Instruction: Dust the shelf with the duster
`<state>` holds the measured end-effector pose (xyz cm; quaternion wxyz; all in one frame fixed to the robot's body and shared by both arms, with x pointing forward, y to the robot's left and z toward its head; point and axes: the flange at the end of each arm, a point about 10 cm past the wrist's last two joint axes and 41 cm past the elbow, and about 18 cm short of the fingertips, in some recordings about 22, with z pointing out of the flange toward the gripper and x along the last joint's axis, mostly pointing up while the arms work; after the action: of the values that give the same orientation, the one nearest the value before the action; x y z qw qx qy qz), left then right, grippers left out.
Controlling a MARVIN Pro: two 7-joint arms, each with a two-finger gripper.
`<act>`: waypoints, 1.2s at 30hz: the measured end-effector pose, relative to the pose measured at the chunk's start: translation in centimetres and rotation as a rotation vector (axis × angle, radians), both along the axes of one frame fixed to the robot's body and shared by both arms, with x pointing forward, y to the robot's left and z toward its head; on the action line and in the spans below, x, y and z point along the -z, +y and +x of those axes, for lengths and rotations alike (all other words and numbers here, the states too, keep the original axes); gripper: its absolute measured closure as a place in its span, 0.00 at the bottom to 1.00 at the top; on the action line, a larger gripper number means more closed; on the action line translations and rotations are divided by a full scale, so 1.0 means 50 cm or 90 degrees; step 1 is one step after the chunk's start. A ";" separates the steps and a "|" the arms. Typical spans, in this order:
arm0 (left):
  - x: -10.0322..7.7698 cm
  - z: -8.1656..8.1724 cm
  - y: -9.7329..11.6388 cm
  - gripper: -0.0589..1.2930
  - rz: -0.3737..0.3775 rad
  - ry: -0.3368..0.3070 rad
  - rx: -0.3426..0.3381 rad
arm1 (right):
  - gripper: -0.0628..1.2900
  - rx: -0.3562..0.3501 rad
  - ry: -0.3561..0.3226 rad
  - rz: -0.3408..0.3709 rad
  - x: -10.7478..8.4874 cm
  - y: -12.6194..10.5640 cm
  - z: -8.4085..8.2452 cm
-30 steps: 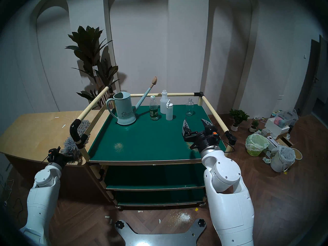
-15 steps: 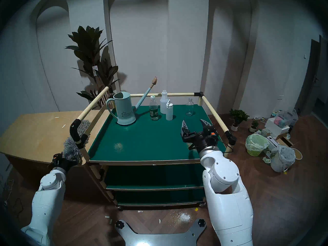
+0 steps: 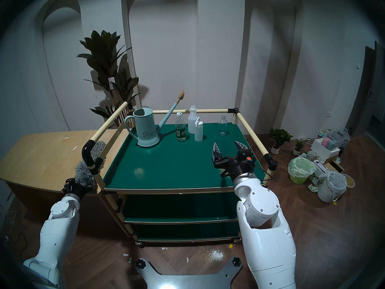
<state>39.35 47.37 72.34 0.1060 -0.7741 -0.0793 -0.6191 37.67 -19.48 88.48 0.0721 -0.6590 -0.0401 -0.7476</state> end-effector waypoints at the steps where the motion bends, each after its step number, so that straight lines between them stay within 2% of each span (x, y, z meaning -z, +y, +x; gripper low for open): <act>1: 0.003 0.002 0.000 0.03 -0.001 0.001 0.000 | 0.03 0.002 0.001 0.000 0.001 0.000 0.000; 17: 0.000 0.017 0.008 0.03 -0.012 -0.018 -0.011 | 0.03 0.014 0.009 -0.003 0.016 0.001 -0.001; 29: 0.015 0.023 0.022 0.03 -0.023 -0.017 -0.031 | 0.03 0.010 0.010 -0.008 0.023 0.007 -0.001; 36: 0.014 0.025 0.023 0.05 -0.023 -0.029 -0.027 | 0.03 0.010 0.010 -0.013 0.025 0.008 -0.002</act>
<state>40.61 48.52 71.63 0.1033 -0.7599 -0.1087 -0.6325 37.60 -19.06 87.22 0.0600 -0.6657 -0.0423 -0.7426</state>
